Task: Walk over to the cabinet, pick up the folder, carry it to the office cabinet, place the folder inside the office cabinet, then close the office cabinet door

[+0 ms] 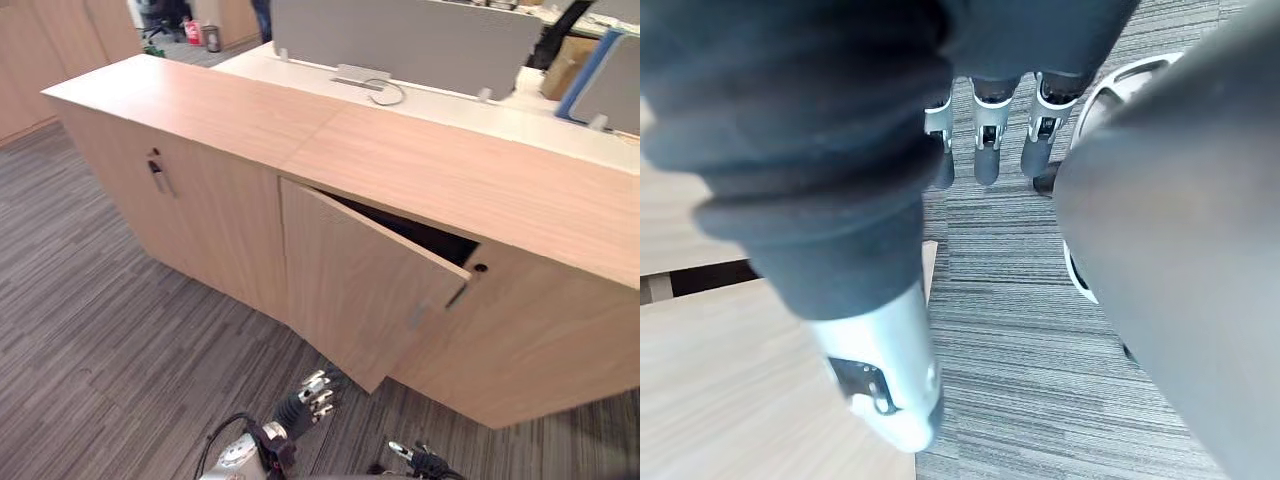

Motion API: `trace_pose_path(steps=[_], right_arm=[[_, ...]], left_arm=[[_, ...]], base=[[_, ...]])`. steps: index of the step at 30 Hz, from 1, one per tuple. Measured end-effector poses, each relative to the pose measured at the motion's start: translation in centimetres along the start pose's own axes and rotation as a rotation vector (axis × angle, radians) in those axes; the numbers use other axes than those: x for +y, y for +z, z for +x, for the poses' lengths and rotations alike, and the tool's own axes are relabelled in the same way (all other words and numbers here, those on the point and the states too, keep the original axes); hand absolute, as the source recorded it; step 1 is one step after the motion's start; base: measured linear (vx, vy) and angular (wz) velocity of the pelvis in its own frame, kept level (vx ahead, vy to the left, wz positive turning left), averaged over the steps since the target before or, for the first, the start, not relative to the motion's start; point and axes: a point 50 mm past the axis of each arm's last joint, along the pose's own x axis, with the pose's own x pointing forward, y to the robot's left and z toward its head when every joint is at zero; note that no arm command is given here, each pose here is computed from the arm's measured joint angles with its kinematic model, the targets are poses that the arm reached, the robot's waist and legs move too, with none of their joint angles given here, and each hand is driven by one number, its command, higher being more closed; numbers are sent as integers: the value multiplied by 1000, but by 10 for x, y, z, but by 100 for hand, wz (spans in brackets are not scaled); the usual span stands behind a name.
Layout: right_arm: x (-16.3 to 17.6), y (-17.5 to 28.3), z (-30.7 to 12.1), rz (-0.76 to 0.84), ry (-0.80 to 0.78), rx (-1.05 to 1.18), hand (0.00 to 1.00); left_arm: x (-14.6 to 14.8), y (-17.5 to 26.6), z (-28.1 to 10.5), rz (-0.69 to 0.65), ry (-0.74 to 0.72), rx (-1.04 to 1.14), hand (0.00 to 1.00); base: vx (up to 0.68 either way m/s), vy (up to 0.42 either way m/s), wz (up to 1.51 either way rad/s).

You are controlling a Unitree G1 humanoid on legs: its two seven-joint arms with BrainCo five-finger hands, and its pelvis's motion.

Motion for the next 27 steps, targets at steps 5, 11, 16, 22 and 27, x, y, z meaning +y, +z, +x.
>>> trace_pose_path(steps=[5, 11, 16, 22, 27], right_arm=[[-1, -5, -1, -57, 8, 19, 0], [-5, -11, -2, -45, -5, 49, 0], [-11, -9, -2, -26, -28, 40, 0], [-13, 6, 0, -55, -52, -3, 0], [-14, 5, 0, -26, -61, -10, 0]], left_arm=[[50, -33, -19, -203, 309, 91, 0], [85, -25, -36, -434, 595, -96, 0], [98, -9, -44, -499, 736, -270, 0], [107, -38, -65, -373, 924, -159, 0], [113, -75, -96, -461, 1045, -68, 0]], base=[[12, -94, -40], [71, -97, -57], [235, -149, -62], [69, 194, -89], [57, 202, -17]])
